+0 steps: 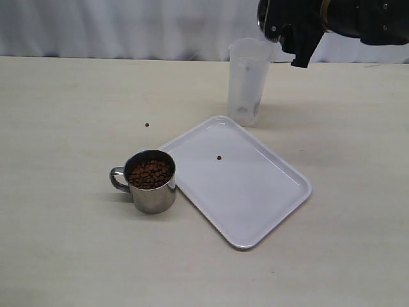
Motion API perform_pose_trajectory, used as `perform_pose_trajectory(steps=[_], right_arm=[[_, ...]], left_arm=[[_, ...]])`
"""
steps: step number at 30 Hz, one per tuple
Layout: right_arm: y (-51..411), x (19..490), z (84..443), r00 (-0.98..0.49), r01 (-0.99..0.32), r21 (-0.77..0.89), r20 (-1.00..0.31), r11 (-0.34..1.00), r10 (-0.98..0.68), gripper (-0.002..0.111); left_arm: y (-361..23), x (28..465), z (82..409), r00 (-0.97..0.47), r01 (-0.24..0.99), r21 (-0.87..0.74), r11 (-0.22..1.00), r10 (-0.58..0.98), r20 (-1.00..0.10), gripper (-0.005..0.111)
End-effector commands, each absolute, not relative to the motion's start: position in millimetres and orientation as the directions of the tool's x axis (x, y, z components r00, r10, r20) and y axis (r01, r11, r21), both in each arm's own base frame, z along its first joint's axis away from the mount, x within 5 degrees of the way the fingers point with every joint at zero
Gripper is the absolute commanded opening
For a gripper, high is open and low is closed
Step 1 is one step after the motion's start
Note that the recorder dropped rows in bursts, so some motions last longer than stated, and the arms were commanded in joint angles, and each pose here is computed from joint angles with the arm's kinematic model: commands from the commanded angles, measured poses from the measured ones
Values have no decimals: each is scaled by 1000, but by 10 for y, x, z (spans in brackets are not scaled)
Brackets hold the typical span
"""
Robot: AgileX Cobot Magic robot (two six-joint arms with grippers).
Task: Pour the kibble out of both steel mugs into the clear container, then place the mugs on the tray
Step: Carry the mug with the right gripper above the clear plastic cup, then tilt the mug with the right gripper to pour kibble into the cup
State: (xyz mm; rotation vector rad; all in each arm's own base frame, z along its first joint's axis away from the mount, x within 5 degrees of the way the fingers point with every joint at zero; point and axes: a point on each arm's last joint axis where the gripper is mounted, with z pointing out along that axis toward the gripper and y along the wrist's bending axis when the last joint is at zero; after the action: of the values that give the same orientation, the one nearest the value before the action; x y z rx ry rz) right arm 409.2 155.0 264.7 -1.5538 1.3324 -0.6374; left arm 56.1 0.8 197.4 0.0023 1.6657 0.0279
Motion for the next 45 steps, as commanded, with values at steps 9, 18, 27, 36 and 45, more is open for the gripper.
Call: perform_pose_trajectory(steps=[9, 18, 27, 36, 45], right_arm=[[1590, 4165, 2769, 299, -399, -916, -159, 28, -941, 5], [1610, 4159, 2758, 360, -369, -926, -64, -80, -931, 5], [1612, 4165, 2739, 391, -340, -926, 16, -161, -920, 5], [1645, 4252, 2599, 409, -341, -915, 62, -216, -910, 5], [1645, 4252, 2599, 427, -318, -910, 112, -266, -897, 5]], left_arm=[[4, 561, 1973, -88, -10, 14, 1000, 13, -996, 0], [4, 561, 1973, -88, -10, 14, 1000, 13, -996, 0], [4, 561, 1973, -88, -10, 14, 1000, 13, -996, 0], [4, 561, 1973, -88, -10, 14, 1000, 13, -996, 0], [4, 561, 1973, -88, -10, 14, 1000, 13, -996, 0]])
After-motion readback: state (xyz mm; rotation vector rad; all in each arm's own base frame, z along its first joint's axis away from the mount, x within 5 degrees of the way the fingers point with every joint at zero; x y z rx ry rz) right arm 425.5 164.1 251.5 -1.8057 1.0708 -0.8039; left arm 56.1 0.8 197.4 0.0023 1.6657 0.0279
